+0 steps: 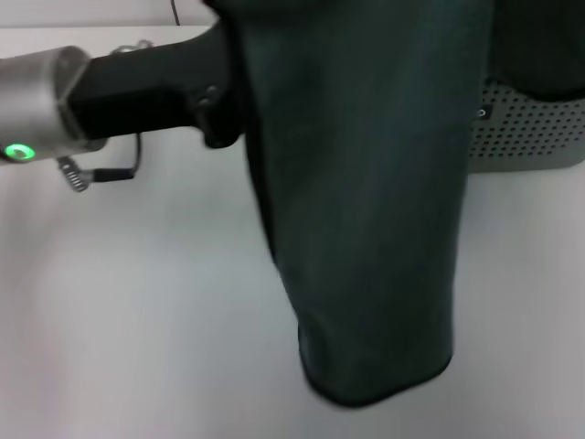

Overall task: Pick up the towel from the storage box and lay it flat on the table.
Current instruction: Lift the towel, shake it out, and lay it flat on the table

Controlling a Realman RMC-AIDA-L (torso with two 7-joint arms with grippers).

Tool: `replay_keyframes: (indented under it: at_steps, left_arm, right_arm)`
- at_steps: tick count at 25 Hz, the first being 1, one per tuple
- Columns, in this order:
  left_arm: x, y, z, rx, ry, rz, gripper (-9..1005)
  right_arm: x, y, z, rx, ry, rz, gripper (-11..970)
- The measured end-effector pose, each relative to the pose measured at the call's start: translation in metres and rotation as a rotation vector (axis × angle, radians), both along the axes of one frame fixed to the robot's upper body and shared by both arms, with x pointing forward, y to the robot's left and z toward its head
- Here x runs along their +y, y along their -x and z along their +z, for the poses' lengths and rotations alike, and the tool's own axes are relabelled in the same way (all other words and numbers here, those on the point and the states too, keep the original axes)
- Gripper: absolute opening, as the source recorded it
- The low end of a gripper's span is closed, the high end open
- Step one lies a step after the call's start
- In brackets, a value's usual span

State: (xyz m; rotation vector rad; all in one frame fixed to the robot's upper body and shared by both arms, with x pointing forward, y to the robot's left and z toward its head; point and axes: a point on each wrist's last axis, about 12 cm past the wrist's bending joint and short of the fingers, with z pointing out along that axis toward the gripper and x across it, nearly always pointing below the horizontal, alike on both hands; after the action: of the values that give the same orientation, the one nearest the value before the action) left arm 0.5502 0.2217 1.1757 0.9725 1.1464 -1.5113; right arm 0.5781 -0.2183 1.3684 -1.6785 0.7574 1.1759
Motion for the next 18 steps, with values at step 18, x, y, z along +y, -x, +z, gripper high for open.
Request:
replay_keyframes:
  at_steps: [18]
  left_arm:
    - [0.018, 0.012, -0.002, -0.056, 0.030, 0.024, 110]
  right_arm:
    - [-0.020, -0.001, -0.011, 0.038, 0.048, -0.074, -1]
